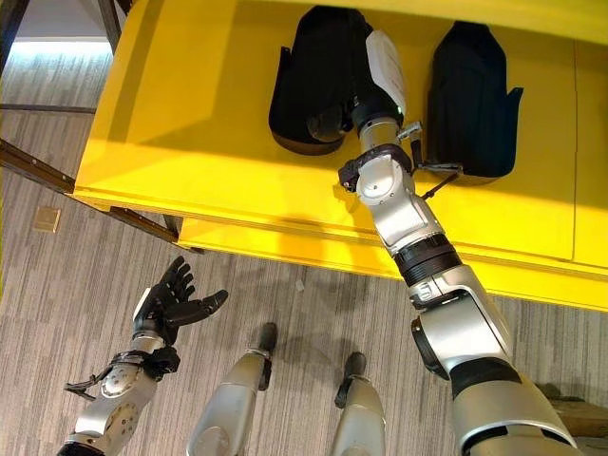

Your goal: Move parts from the plastic box to the shelf.

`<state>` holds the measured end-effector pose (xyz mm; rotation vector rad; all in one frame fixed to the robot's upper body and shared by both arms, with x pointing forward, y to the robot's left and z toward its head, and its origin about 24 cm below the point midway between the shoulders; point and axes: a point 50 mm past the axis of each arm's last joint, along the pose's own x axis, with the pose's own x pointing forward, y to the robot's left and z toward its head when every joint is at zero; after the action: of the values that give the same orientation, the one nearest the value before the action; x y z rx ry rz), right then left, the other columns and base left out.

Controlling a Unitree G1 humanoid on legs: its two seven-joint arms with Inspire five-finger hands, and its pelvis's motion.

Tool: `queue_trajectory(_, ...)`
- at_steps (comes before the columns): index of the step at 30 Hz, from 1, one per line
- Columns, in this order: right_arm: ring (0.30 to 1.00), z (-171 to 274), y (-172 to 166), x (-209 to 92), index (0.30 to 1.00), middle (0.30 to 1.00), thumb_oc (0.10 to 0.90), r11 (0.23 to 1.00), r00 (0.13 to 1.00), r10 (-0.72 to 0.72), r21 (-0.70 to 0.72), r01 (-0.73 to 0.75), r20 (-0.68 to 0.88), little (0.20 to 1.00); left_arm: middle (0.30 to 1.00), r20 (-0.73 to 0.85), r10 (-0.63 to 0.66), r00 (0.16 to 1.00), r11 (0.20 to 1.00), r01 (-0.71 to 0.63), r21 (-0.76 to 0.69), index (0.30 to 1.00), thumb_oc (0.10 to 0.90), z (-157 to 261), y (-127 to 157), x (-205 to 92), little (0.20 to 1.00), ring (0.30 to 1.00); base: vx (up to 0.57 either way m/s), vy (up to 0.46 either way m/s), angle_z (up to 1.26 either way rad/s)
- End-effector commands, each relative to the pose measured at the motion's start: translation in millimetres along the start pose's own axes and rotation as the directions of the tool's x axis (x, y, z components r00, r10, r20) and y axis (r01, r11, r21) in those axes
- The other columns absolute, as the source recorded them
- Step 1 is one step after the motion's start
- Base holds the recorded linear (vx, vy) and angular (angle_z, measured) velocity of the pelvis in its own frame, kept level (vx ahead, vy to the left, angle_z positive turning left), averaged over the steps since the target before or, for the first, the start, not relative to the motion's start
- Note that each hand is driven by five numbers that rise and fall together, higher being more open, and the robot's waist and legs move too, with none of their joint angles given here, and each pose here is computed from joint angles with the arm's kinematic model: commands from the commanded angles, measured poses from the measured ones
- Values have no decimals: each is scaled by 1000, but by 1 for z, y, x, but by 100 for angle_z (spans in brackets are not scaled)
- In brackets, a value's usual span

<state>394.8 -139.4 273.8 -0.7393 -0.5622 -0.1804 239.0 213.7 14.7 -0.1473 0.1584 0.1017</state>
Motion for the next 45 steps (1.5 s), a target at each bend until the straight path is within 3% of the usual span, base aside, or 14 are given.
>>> queue_trajectory(1, 1000, 79, -44, 30, 1000, 1000, 900, 984, 942, -166, -21, 180, 293, 1000, 1000, 234, -48, 971, 999, 51, -8, 1000, 900, 45, -6, -5, 1000, 1000, 0, 0, 0)
queue_trajectory(45, 1000, 79, -32, 25, 1000, 1000, 900, 976, 938, -82, -166, 144, 336, 1000, 1000, 290, 22, 957, 1000, -14, -27, 1000, 900, 55, 1, -7, 1000, 1000, -1, -1, 0)
